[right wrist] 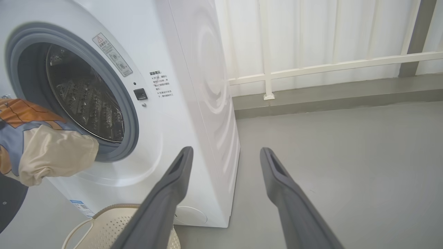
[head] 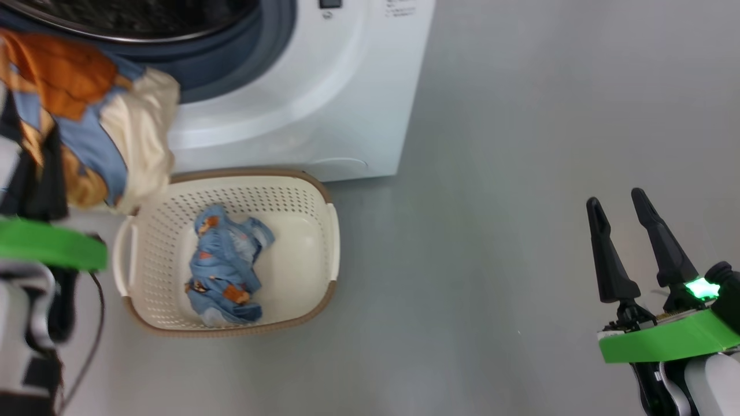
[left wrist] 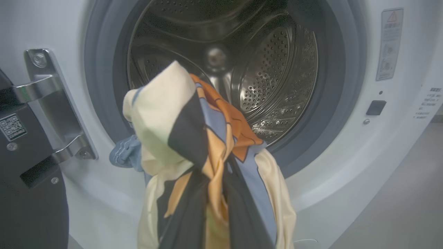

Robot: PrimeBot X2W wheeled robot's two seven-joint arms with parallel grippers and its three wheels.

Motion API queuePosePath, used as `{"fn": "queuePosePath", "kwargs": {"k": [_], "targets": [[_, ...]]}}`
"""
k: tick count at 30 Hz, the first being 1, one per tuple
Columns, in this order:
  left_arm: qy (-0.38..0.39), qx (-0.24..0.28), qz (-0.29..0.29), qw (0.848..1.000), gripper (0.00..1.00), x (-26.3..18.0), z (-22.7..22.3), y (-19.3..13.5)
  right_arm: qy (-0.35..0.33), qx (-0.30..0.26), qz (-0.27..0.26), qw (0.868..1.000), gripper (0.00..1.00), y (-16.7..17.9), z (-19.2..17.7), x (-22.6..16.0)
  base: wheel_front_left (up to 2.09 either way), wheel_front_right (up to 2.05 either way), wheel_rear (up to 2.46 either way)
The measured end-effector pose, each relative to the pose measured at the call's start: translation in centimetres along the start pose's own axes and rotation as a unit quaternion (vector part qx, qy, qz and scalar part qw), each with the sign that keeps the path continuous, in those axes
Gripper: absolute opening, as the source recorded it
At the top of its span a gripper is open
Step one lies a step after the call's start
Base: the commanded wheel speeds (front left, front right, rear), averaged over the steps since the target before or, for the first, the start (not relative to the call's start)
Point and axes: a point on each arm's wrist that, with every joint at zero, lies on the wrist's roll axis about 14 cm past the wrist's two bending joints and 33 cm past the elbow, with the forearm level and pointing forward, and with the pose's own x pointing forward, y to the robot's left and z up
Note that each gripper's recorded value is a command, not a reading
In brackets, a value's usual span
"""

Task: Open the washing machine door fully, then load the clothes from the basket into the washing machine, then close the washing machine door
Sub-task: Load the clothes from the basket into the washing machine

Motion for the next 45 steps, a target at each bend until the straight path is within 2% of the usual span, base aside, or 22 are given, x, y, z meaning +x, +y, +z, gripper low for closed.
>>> {"fn": "queuePosePath", "kwargs": {"k": [10, 17, 25, 36, 39, 45], "targets": [[0.031, 0.020, -0.004, 0.999, 0.00, 8.0, -1.2, 0.2, 0.011, -0.002, -0.029, 1.000, 1.00, -1.7, -1.0, 0.2, 0.00, 0.00, 0.00], [0.057, 0.035, -0.015, 0.998, 0.00, 12.4, -2.6, -1.1, 0.034, -0.003, -0.053, 0.998, 1.00, -3.1, -2.5, -0.3, 0.00, 0.00, 0.00], [0.093, 0.043, -0.020, 0.995, 0.00, 15.3, -4.8, -2.2, 0.039, -0.006, -0.058, 0.997, 1.00, -3.4, -3.0, -0.1, 0.00, 0.00, 0.00], [0.127, 0.069, -0.012, 0.989, 0.00, 18.2, -6.4, -1.4, 0.061, -0.008, -0.060, 0.996, 1.00, -3.4, -4.2, -0.5, 0.00, 0.00, 0.00], [0.122, 0.069, -0.013, 0.990, 0.00, 19.0, -6.1, -1.5, 0.065, -0.010, -0.063, 0.996, 1.00, -3.5, -4.3, -0.9, 0.00, 0.00, 0.00], [0.044, 0.050, -0.014, 0.998, 0.00, 21.5, -2.7, -2.2, 0.072, -0.014, -0.068, 0.995, 1.00, -3.7, -4.5, -1.3, 0.00, 0.00, 0.00]]}}
